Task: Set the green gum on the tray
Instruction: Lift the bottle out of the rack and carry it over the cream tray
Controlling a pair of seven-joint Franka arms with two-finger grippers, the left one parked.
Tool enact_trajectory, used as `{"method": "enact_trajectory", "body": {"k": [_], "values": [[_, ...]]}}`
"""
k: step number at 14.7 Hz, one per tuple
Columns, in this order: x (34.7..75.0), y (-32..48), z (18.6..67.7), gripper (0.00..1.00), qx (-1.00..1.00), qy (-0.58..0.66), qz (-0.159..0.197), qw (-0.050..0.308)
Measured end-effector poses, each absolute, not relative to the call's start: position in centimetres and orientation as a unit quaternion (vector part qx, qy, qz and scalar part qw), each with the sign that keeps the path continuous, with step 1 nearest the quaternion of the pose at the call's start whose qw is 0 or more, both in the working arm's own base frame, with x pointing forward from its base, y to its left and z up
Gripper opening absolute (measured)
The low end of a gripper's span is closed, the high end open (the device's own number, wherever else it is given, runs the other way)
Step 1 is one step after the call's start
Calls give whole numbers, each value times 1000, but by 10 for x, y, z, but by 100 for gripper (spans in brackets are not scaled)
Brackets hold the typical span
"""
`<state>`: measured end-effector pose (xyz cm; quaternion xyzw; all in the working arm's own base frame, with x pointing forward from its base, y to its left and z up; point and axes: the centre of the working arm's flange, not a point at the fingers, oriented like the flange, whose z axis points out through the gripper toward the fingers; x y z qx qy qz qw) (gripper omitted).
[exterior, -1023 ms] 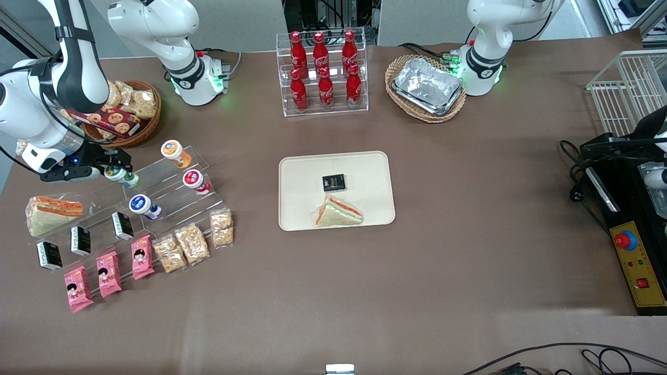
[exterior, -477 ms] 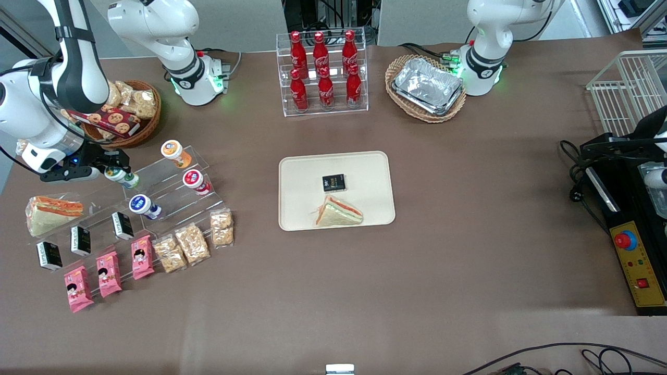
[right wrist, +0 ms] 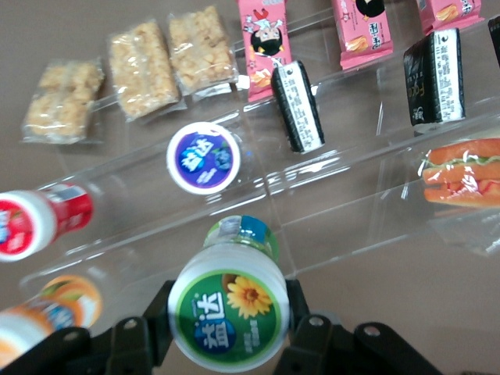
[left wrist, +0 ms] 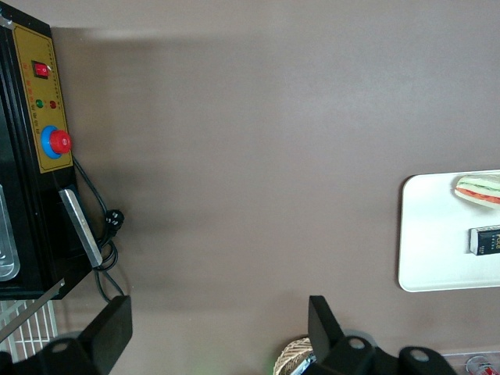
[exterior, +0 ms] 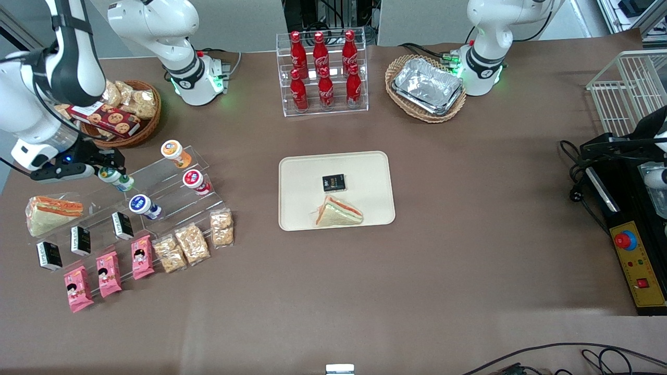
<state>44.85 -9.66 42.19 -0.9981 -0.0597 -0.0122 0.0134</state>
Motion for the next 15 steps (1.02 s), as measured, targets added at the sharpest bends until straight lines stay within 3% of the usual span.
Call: {"method": "enact_trajectory", "body": {"k": [3,7,10,15], "values": [[458,-56,493,59,-998,-53,16,9],[467,47,565,59,-999,-40,-2,-6],[467,136,563,59,-1000,-10,0,1],[473,256,496,59,-1000,18,13,10]]}}
